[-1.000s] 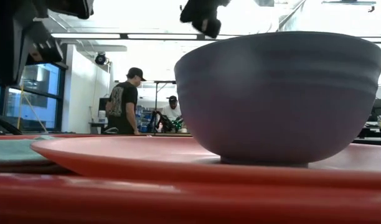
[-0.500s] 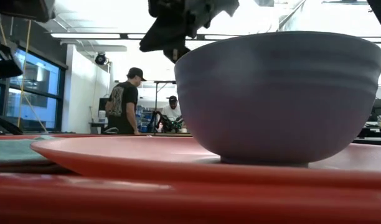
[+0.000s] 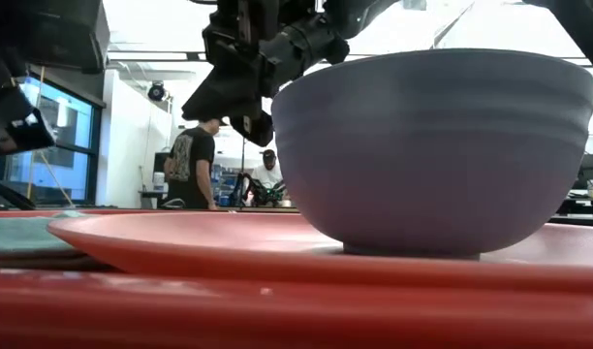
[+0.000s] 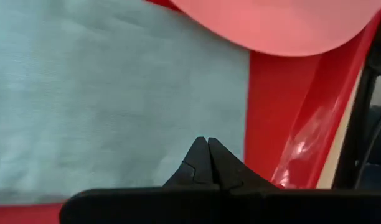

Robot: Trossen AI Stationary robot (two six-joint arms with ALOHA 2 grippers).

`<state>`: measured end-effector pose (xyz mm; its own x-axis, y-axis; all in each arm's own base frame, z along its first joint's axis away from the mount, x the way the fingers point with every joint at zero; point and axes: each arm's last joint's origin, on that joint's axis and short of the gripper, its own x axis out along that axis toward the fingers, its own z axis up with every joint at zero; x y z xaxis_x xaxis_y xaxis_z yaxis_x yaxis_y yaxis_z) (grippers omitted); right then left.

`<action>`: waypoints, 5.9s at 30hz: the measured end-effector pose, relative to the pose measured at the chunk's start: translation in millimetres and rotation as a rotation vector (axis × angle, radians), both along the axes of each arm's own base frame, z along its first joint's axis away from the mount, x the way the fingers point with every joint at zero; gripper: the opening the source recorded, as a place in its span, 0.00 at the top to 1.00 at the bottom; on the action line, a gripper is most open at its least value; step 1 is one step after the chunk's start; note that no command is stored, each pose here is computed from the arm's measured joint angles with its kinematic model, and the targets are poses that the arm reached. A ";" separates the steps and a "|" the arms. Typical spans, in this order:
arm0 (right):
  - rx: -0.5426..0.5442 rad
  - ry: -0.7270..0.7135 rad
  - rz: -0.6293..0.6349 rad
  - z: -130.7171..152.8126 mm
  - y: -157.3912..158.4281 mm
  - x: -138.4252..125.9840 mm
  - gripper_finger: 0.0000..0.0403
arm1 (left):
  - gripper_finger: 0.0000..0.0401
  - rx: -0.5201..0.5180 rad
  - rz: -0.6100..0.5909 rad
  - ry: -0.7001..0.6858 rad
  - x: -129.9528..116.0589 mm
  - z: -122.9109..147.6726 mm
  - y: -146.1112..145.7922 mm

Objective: Set up tray
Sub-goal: Put the blue table napkin on the red serving tray to the left of the pink plate

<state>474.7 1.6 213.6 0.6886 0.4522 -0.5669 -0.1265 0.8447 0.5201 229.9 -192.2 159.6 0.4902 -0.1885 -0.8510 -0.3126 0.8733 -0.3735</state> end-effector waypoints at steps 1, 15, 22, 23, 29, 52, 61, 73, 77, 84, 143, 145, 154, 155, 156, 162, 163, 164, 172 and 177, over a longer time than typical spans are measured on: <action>0.008 -0.010 0.003 0.8 -1.1 0.5 1.00 | 0.98 -0.001 -0.002 0.005 1.0 -2.9 -1.0; 0.112 0.014 -0.005 -37.1 -9.2 15.6 1.00 | 0.98 -0.017 0.009 -0.003 3.9 -7.1 -3.6; 0.113 0.014 0.008 -45.2 -8.1 18.1 1.00 | 0.98 -0.010 0.008 0.002 3.5 -7.5 -3.2; 0.110 0.021 0.005 -48.5 -8.2 18.5 1.00 | 0.98 -0.010 0.007 0.002 3.4 -7.5 -3.1; 0.136 0.064 -0.009 -73.5 -8.3 23.1 1.00 | 0.98 -0.013 0.003 0.000 3.6 -7.3 -3.4; 0.148 -0.040 0.060 -50.3 13.4 41.9 1.00 | 0.98 0.035 0.013 0.065 0.1 -14.5 -0.2; 0.162 0.079 0.094 -78.9 33.3 39.2 1.00 | 0.98 0.048 0.014 0.103 -2.3 -15.9 1.3; 0.156 0.067 0.082 -77.7 28.9 40.0 1.00 | 0.98 0.034 -0.050 0.204 -16.9 -17.6 -6.1; 0.163 0.070 0.082 -77.6 27.5 40.0 1.00 | 0.98 0.011 -0.078 0.258 -20.4 -18.6 -6.8; 0.172 0.074 0.074 -77.6 24.2 40.2 1.00 | 0.98 -0.004 -0.174 0.291 -22.1 -19.1 -7.2; -0.233 -0.155 -0.113 159.5 -62.7 -91.2 1.00 | 0.97 0.333 -0.122 0.105 8.4 1.2 52.4; -0.266 -0.129 -0.099 161.4 -47.2 -96.1 1.00 | 0.98 0.351 -0.130 0.103 13.6 1.4 60.7; -0.370 -0.004 -0.085 150.8 2.6 -101.1 1.00 | 0.98 0.374 -0.157 0.126 27.6 1.2 90.5; -0.368 -0.003 -0.084 150.7 5.3 -101.2 1.00 | 0.98 0.373 -0.158 0.127 27.9 1.2 91.4; -0.366 -0.006 -0.081 150.9 7.5 -101.0 1.00 | 0.97 0.373 -0.157 0.127 28.3 1.2 92.3; -0.372 -0.004 -0.088 150.9 12.5 -101.0 1.00 | 0.98 0.396 -0.185 0.088 31.5 2.4 91.7; -0.375 -0.004 -0.091 150.9 12.4 -101.0 1.00 | 0.98 0.403 -0.182 0.077 32.3 2.8 91.6; -0.376 -0.003 -0.092 150.9 12.4 -101.0 1.00 | 0.98 0.408 -0.178 0.066 33.2 3.2 91.5; -0.376 -0.005 -0.092 151.0 12.8 -100.9 1.00 | 0.98 0.425 -0.134 0.073 36.3 3.2 101.2; -0.369 -0.003 -0.094 151.0 13.2 -101.0 1.00 | 0.97 0.439 -0.122 0.123 33.8 1.6 107.7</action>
